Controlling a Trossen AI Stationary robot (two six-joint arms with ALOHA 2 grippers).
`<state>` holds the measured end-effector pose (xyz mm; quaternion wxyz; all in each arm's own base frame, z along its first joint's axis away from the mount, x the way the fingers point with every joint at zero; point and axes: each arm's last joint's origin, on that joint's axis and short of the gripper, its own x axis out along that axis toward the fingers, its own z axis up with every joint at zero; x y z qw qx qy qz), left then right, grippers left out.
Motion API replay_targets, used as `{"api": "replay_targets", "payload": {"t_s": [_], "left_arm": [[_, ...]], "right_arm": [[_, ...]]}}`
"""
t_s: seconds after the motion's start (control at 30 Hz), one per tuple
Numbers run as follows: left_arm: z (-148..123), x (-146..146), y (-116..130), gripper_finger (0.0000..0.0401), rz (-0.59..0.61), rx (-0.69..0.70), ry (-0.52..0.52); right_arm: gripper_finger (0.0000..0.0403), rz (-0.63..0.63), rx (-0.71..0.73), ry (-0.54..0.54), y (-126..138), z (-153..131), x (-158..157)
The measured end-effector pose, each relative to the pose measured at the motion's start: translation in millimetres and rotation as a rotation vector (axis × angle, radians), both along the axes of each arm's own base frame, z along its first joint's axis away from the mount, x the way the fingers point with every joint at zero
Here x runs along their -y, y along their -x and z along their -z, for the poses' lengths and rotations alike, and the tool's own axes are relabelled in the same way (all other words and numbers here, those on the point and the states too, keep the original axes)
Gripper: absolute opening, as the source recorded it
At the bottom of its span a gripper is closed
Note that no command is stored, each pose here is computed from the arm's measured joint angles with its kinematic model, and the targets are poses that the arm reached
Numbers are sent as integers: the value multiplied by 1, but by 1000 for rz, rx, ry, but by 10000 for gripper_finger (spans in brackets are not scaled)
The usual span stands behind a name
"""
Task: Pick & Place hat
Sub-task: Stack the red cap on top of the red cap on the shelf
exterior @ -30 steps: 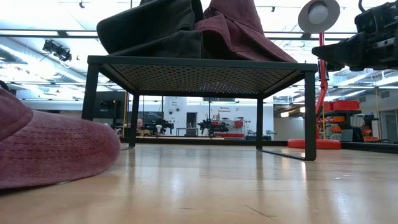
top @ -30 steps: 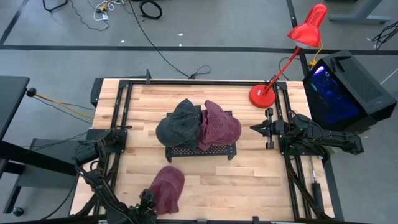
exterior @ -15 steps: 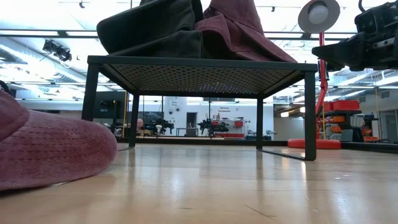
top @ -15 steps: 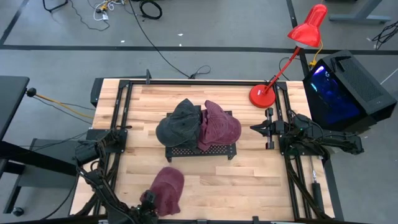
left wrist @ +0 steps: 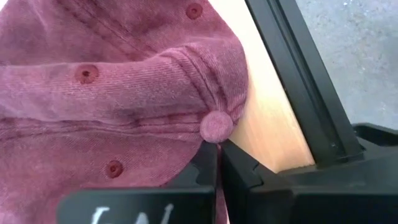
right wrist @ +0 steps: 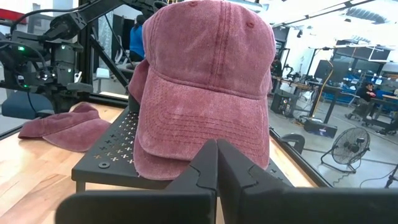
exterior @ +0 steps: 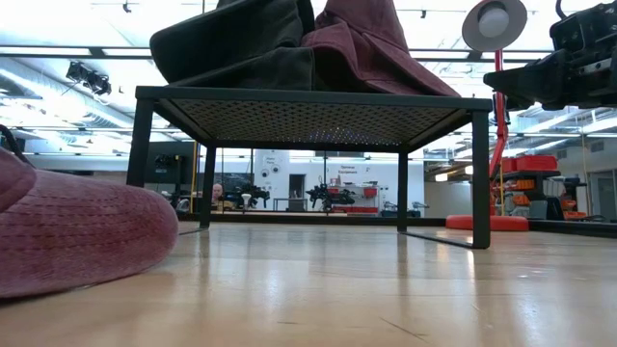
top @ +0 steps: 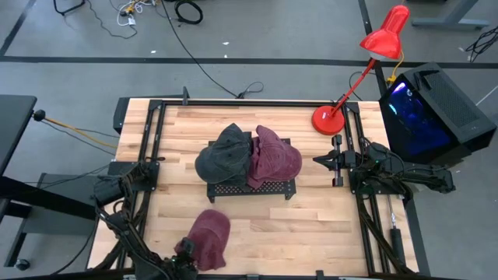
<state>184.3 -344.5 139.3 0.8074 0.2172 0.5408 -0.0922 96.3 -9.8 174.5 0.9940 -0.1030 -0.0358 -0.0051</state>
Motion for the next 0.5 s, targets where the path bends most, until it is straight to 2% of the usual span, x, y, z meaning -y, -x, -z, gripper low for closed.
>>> {"api": "replay_targets", "payload": {"t_s": [0.17, 0.5], "left_arm": [[-13, -4, 3, 6, -4, -8, 8], [-62, -25, 10, 6, -15, 54, 1]], "right_arm": [[4, 0, 0, 0, 0, 0, 0], [4, 0, 0, 0, 0, 0, 0]]}}
